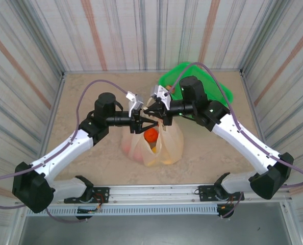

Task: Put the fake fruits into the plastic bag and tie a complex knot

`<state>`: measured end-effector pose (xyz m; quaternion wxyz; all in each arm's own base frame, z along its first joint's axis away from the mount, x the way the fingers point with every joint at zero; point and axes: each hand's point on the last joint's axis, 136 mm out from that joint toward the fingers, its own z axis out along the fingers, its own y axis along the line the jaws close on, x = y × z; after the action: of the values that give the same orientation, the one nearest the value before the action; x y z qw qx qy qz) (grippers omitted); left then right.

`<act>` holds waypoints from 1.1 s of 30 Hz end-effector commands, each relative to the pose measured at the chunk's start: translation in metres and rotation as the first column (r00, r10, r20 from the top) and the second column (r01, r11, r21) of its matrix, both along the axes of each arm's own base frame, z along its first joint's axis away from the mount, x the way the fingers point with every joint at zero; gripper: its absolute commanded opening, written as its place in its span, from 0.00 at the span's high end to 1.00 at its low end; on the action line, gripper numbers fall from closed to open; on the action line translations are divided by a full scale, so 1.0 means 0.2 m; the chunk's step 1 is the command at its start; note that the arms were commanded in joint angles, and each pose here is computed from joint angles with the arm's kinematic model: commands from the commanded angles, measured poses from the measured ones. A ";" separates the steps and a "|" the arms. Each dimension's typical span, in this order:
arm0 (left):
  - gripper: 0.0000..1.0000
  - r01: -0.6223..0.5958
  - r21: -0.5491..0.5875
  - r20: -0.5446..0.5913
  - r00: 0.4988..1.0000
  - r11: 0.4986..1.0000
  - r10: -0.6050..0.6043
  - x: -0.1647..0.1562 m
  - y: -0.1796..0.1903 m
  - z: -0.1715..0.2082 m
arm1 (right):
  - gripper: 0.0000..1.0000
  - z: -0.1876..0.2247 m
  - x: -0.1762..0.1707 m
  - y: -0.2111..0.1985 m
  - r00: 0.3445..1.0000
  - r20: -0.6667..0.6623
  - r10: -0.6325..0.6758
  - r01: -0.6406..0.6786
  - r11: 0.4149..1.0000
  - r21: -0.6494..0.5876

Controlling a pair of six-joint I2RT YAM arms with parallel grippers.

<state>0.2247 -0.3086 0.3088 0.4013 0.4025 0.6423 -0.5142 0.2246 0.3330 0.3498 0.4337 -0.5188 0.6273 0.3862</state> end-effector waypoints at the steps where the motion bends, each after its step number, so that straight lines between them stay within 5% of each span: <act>1: 0.36 -0.035 -0.055 -0.008 0.999 0.998 0.035 0.04 -0.01 0.03 | 1.00 0.04 -0.06 0.07 0.999 -0.037 0.031 -0.028 0.997 0.067; 7: 0.42 -0.063 -0.070 0.005 0.998 0.996 0.064 0.05 0.00 0.03 | 1.00 0.05 -0.07 0.13 0.998 -0.061 0.025 -0.018 0.994 0.111; 18: 1.00 -0.012 -0.074 0.039 0.999 0.997 0.015 0.01 0.00 0.02 | 0.95 0.00 -0.06 0.11 0.996 -0.087 0.000 0.007 0.997 0.071; 21: 1.00 -0.021 -0.062 0.044 0.999 0.998 0.024 0.02 0.01 0.00 | 0.63 0.08 -0.04 0.05 0.997 -0.050 -0.062 0.066 0.995 0.079; 23: 1.00 -0.032 -0.057 0.047 0.998 0.998 0.035 0.04 0.01 -0.01 | 0.52 0.15 -0.05 0.00 0.996 -0.029 -0.086 0.088 0.991 0.101; 33: 1.00 -0.029 -0.059 0.071 0.997 0.998 0.033 0.03 0.03 0.00 | 0.41 0.22 0.07 -0.33 0.937 -0.150 -0.316 0.334 0.935 0.122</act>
<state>0.2337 -0.3068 0.3026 0.4266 0.3877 0.6325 -0.5172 0.2260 0.2761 0.4177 0.5274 -0.3922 0.6470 0.3866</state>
